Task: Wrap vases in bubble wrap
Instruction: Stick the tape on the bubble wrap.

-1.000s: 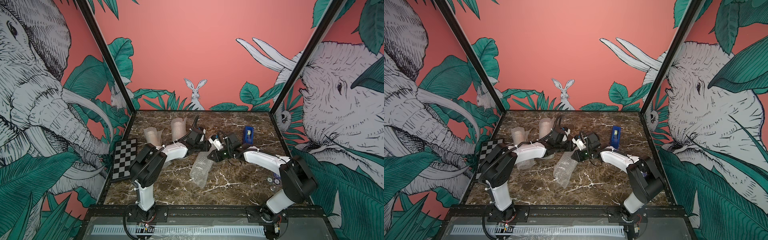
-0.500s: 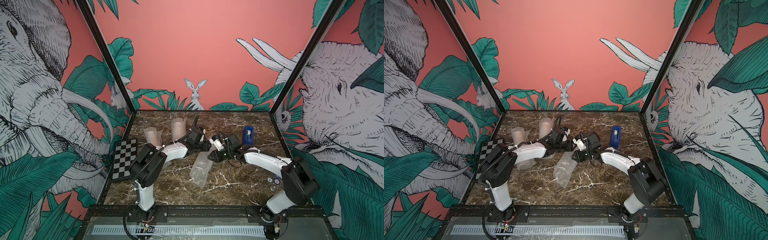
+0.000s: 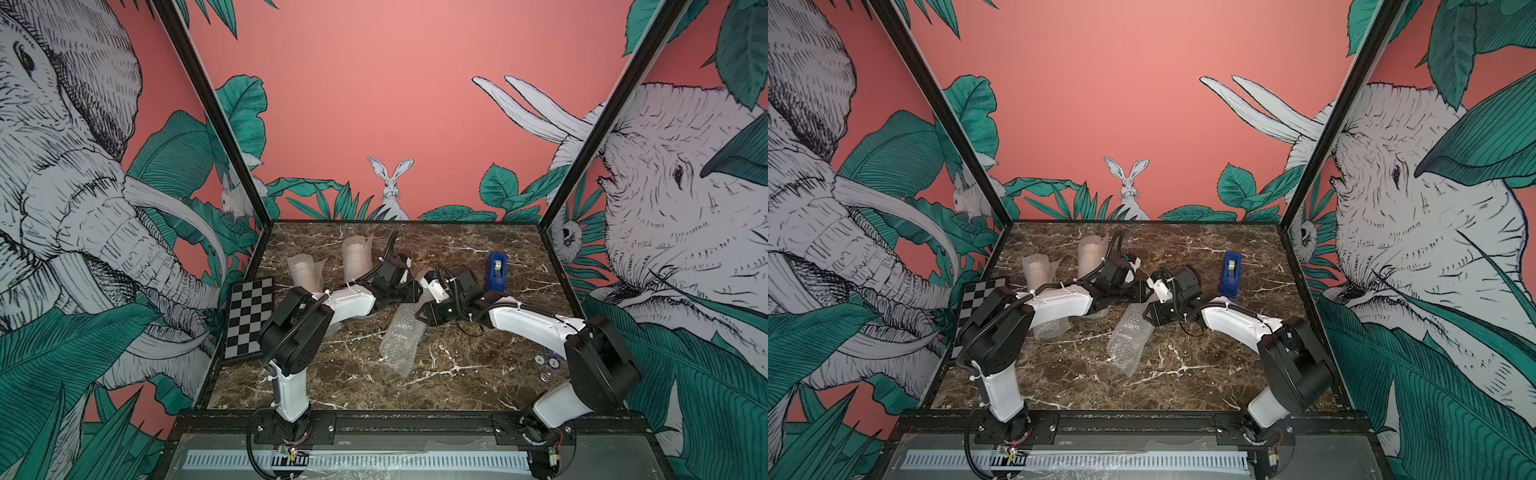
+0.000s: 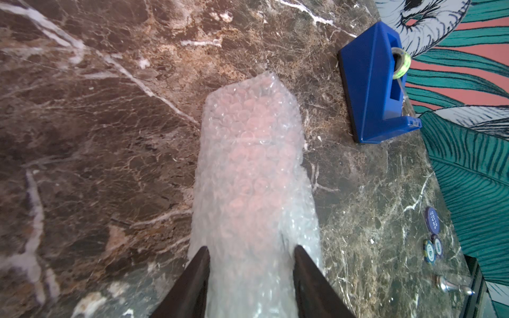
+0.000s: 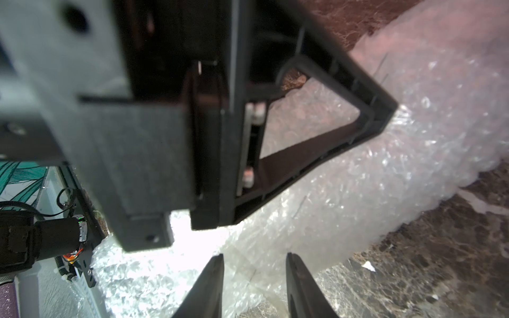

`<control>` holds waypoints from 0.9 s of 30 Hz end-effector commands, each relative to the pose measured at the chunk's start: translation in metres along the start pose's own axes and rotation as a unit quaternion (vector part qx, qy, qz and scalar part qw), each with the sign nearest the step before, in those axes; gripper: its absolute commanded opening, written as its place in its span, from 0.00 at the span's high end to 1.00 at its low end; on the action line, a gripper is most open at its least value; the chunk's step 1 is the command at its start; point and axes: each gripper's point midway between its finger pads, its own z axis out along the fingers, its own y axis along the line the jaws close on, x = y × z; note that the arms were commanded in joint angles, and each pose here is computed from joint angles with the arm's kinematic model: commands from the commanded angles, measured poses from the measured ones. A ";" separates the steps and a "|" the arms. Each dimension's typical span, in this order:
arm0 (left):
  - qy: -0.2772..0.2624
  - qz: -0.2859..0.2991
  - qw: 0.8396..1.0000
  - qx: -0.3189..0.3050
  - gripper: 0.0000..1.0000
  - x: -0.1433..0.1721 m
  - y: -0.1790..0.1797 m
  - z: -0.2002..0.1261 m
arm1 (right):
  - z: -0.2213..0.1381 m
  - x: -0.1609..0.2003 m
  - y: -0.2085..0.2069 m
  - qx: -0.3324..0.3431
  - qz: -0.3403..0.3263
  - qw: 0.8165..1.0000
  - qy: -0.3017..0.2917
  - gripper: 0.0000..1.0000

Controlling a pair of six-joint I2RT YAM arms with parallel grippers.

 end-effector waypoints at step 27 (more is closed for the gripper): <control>0.060 -0.014 0.997 -0.040 0.50 0.042 0.021 -0.002 | 0.006 -0.003 -0.010 0.051 0.038 0.998 -0.022 0.39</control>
